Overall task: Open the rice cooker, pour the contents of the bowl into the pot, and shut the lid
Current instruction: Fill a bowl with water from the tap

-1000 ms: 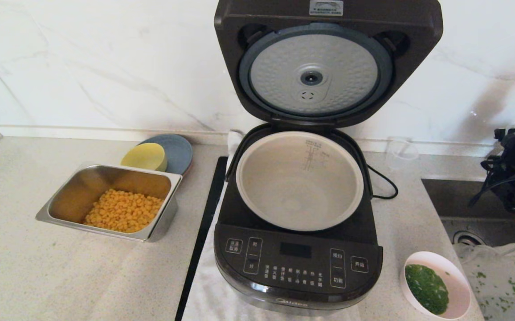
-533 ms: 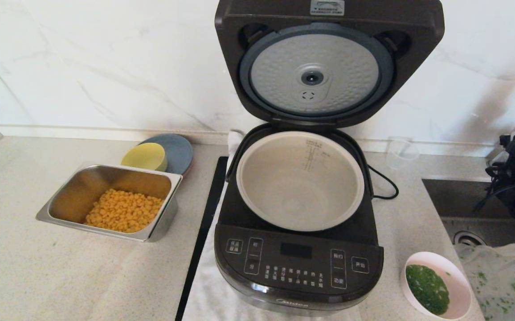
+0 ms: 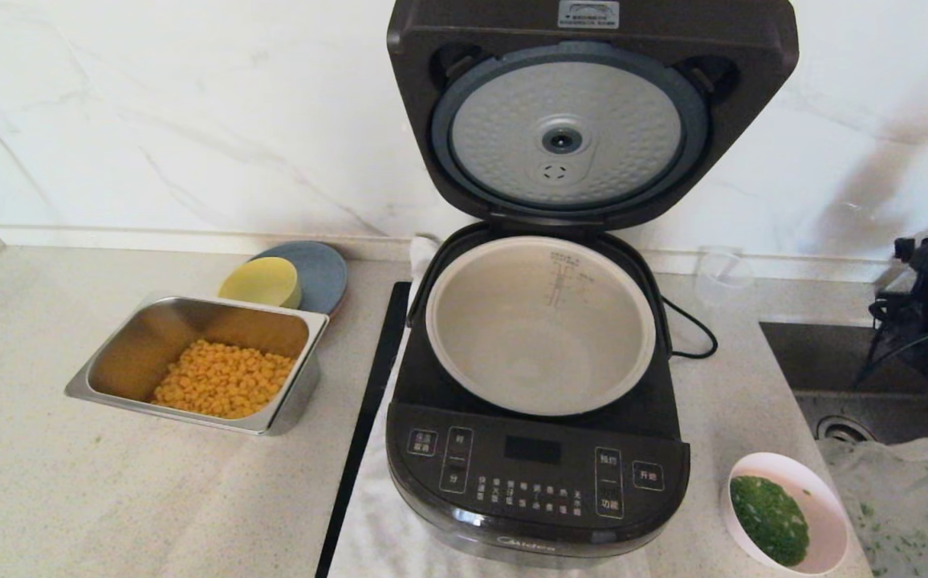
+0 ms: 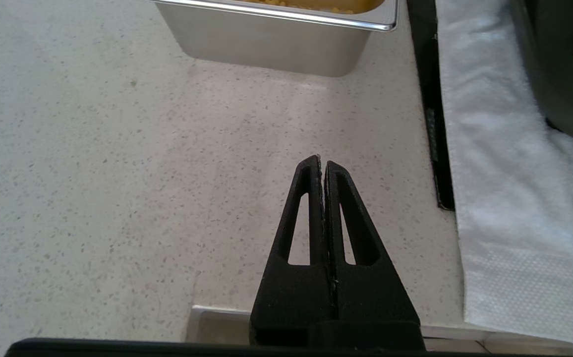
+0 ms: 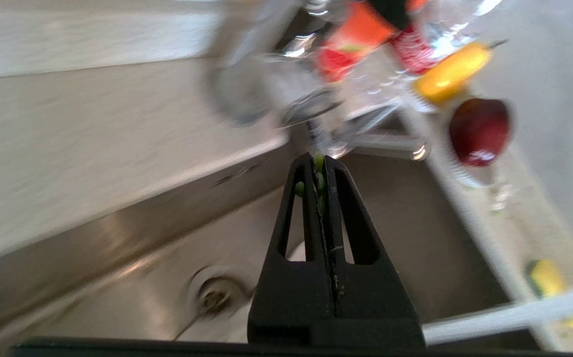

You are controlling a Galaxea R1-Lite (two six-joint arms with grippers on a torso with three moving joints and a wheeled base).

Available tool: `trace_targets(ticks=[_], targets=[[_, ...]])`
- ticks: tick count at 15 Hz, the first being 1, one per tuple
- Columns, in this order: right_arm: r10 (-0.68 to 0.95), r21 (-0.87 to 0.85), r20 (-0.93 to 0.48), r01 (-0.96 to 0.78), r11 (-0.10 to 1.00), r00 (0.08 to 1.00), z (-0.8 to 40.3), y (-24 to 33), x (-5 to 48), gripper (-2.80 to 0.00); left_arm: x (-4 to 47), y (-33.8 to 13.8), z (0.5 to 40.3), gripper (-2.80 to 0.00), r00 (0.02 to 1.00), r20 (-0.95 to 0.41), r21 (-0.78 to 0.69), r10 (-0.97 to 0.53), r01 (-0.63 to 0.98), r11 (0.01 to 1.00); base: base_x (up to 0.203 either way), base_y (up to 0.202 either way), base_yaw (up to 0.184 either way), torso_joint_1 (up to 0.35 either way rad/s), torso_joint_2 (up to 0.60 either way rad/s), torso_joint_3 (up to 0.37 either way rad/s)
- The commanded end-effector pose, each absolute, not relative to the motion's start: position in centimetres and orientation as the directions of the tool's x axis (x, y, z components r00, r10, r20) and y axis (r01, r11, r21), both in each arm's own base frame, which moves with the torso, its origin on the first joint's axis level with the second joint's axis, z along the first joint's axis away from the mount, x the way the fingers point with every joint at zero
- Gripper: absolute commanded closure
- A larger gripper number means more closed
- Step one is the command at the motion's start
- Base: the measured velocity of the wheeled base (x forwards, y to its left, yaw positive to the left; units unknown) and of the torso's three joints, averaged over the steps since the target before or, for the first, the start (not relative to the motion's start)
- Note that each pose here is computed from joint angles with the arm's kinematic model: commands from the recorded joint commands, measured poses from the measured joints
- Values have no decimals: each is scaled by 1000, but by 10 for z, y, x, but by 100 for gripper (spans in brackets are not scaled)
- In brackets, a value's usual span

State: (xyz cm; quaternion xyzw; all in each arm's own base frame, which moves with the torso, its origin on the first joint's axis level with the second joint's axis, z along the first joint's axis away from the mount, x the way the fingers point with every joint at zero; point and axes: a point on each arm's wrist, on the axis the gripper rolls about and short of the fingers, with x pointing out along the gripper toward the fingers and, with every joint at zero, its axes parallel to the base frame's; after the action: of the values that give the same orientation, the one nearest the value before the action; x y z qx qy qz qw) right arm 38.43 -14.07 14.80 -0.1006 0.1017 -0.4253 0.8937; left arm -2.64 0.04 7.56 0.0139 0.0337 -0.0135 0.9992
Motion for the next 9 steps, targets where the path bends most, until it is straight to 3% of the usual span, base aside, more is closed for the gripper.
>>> trace_targets(ticks=[1,4,6,9], targets=[[-710,-240,-168,670,702,684,177,-111,357,0,-26,0,76,0,997,-67,27,-28,29,999,0,0,0,0,0,0],[-511,-168,-424,490,855,748,198,-78,306,0,-26,0,76,0,997,-67,27,-26,28,999,0,0,0,0,0,0],[-319,-71,-608,350,934,727,211,-59,259,0,-26,0,76,0,997,-67,27,-27,29,999,0,0,0,0,0,0],[-156,24,-732,255,967,663,218,-40,203,0,-26,0,76,0,997,-67,27,-27,29,999,0,0,0,0,0,0]])
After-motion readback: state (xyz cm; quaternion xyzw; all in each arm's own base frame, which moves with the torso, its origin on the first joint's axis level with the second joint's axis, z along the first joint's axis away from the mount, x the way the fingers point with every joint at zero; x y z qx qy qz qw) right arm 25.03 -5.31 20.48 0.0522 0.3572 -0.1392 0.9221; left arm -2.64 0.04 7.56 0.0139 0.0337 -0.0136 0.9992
